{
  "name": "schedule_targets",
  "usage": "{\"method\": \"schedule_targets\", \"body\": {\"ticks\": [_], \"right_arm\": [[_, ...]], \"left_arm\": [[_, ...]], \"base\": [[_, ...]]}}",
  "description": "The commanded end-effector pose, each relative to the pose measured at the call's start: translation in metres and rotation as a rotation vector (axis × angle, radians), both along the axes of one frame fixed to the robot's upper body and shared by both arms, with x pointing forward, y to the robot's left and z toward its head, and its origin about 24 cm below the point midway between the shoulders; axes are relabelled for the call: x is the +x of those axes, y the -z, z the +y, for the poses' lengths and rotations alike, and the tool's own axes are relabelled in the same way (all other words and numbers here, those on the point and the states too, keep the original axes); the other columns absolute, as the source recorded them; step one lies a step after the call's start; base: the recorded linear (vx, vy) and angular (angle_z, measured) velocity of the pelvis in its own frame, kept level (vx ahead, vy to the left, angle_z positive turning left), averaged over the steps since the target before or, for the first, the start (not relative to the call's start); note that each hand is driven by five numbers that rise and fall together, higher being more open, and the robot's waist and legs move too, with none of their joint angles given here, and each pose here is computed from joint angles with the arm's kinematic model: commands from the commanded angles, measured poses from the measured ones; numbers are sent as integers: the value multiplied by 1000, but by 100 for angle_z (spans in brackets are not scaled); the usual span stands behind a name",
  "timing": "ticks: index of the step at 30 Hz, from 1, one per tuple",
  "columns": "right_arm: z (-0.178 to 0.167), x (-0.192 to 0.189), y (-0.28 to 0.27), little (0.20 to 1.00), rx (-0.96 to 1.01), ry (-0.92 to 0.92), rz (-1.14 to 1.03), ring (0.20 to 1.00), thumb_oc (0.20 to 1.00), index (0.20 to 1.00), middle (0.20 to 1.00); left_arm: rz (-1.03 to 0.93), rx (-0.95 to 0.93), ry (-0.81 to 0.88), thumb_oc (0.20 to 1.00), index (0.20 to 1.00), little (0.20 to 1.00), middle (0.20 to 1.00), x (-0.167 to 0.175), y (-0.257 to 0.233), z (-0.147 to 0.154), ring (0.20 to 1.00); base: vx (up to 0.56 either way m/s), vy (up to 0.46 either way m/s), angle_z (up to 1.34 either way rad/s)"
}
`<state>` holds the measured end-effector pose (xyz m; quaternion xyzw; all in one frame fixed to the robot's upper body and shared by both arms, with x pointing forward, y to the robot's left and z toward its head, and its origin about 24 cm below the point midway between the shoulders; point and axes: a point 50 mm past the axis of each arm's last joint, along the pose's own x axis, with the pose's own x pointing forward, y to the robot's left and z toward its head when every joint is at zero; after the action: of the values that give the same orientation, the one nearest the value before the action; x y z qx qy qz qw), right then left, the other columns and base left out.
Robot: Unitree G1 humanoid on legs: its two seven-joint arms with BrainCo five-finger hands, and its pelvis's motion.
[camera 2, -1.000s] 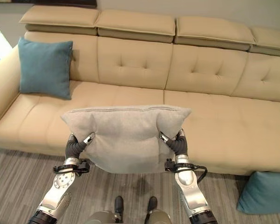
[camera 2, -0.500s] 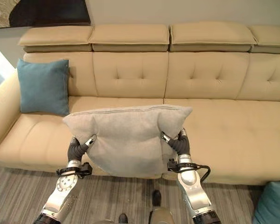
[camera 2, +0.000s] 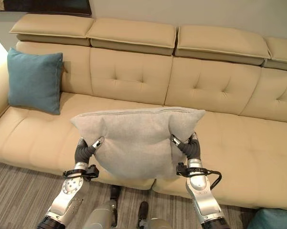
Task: Pick up all the scattered cushions and arrange them neatly on the sofa.
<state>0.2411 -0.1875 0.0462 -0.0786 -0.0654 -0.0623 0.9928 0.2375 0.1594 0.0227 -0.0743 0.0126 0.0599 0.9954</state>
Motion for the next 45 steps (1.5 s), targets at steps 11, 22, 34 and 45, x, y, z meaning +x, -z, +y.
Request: {"method": "schedule_targets", "body": {"ticks": [11, 22, 34, 45], "right_arm": [[40, 12, -56, 200, 70, -152, -294, 200, 200, 200, 200], [34, 17, -59, 200, 13, -119, -302, 200, 200, 200, 200], [66, 82, -128, 200, -149, -180, -475, 200, 200, 200, 200], [55, 128, -254, 200, -378, -16, -699, 200, 200, 200, 200]], "left_arm": [[-318, 32, 83, 200, 200, 200, 200, 11, -61, -4, 200], [-349, 73, 80, 200, 200, 200, 200, 23, -67, -11, 200], [-491, 200, -11, 200, 200, 200, 200, 97, -131, -21, 200], [-673, 402, -112, 200, 200, 200, 200, 153, -249, -15, 200]], "base": [[107, 132, -30], [144, -73, 9], [79, -47, 0], [-119, -1, 13]]}}
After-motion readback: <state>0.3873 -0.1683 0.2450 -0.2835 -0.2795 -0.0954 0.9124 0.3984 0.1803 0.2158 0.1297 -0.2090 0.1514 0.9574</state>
